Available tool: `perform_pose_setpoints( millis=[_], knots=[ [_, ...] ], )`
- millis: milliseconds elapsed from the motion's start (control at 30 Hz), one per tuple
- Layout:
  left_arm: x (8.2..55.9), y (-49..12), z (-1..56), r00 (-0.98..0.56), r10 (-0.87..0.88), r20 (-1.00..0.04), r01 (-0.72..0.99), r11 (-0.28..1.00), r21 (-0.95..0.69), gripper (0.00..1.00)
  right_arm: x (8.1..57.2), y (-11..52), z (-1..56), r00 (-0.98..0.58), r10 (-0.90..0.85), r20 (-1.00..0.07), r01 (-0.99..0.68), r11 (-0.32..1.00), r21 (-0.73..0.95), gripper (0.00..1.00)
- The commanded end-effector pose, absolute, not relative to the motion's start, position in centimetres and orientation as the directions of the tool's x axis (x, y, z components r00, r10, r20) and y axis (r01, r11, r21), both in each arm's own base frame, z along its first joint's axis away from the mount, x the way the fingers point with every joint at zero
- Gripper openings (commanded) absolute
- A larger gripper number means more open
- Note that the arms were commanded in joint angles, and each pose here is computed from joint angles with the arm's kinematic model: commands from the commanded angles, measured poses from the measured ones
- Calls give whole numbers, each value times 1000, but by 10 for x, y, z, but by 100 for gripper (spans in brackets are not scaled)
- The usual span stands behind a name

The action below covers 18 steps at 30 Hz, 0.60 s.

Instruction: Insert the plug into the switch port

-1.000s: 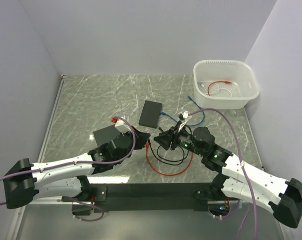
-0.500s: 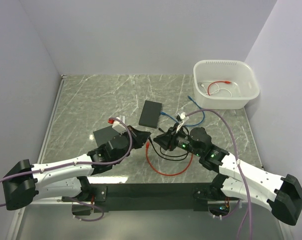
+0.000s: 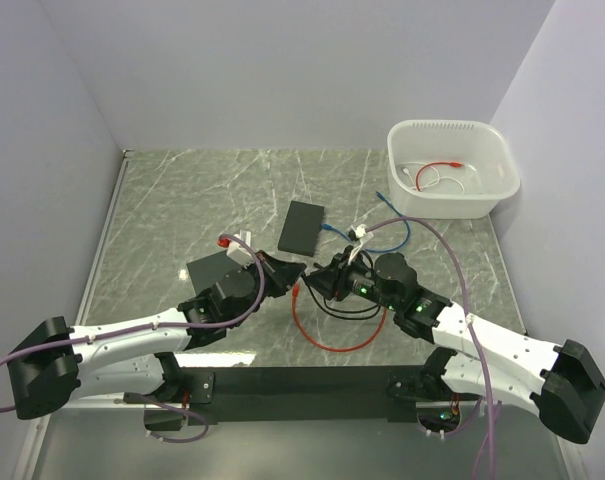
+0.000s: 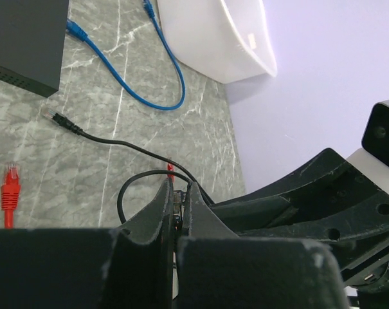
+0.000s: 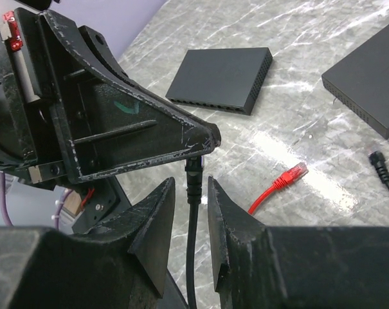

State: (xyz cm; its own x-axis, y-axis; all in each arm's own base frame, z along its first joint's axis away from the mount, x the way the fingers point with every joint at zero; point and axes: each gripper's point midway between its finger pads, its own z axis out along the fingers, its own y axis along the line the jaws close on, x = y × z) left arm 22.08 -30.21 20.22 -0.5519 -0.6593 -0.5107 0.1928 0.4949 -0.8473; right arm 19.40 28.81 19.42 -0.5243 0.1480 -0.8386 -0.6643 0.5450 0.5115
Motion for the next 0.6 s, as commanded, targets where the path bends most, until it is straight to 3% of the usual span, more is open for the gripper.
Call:
perform_pose_setpoints(
  millis=[0,567],
  knots=[
    [221,-307,218,-552,-689,-470,216,427,-878,0,195,296,216,-493,189,-849,-693,505,515,34],
    [221,-308,220,-554,-692,-463,222,413,-883,0,198,301,213,-501,195,-843,-683,509,524,31]
  ],
)
